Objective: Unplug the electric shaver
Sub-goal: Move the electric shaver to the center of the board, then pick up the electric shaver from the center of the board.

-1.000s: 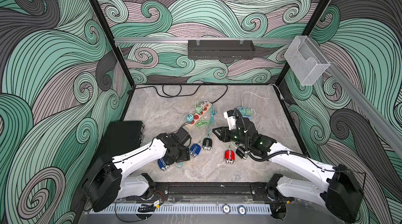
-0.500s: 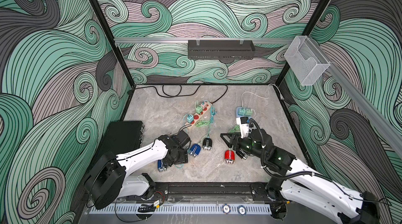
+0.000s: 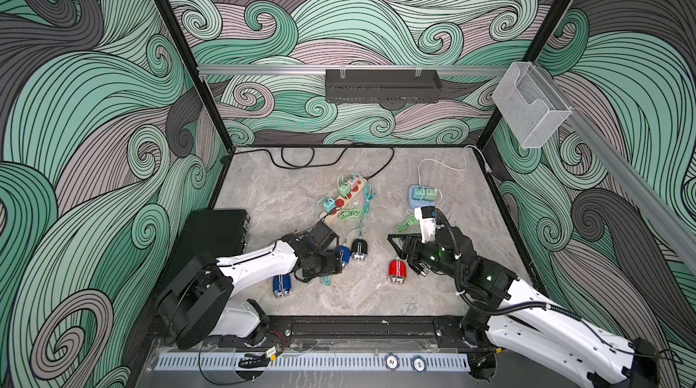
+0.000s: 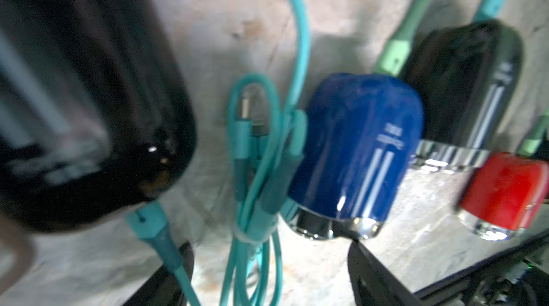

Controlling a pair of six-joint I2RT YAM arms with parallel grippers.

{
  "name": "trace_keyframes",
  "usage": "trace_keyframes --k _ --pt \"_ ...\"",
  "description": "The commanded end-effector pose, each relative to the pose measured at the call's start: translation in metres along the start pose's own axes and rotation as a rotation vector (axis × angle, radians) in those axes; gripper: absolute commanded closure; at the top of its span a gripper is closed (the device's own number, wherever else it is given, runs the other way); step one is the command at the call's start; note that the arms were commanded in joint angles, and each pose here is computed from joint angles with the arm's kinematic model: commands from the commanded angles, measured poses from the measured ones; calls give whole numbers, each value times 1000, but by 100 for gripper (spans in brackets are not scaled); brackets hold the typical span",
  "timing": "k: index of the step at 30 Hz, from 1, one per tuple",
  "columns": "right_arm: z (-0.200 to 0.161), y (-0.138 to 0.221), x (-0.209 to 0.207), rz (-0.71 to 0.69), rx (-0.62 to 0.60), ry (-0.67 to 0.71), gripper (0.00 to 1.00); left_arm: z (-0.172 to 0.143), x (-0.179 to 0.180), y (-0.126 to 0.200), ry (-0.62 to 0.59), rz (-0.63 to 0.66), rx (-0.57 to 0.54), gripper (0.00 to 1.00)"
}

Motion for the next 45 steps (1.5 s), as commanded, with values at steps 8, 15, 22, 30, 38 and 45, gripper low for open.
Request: trace_keyframes --k 8,15,22,30,38,45 --pt "10 -4 9 -27 30 88 48 50 -66 -17 -80 -162 -63 21" --pt "3 -13 7 -4 42 49 57 49 -50 22 -264 20 -53 21" --pt "4 -16 10 5 45 64 58 29 -31 54 -514 80 -23 20" --pt "3 -22 16 44 60 65 56 61 -17 38 -730 269 -33 15" --pt "-6 -29 16 77 79 37 52 84 -12 12 -791 333 31 12" --pt "-7 -29 14 73 75 34 51 90 0 5 -780 367 41 9"
Point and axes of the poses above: each gripper's point midway between its finger pads, its own y axis back along the fingers, its own x axis along the line the jaws close on, z = x × y, the point moved 3 cm from there along y, back along the fingers, and after that the axes turned 4 degrees about -y, right-handed, at the moved point
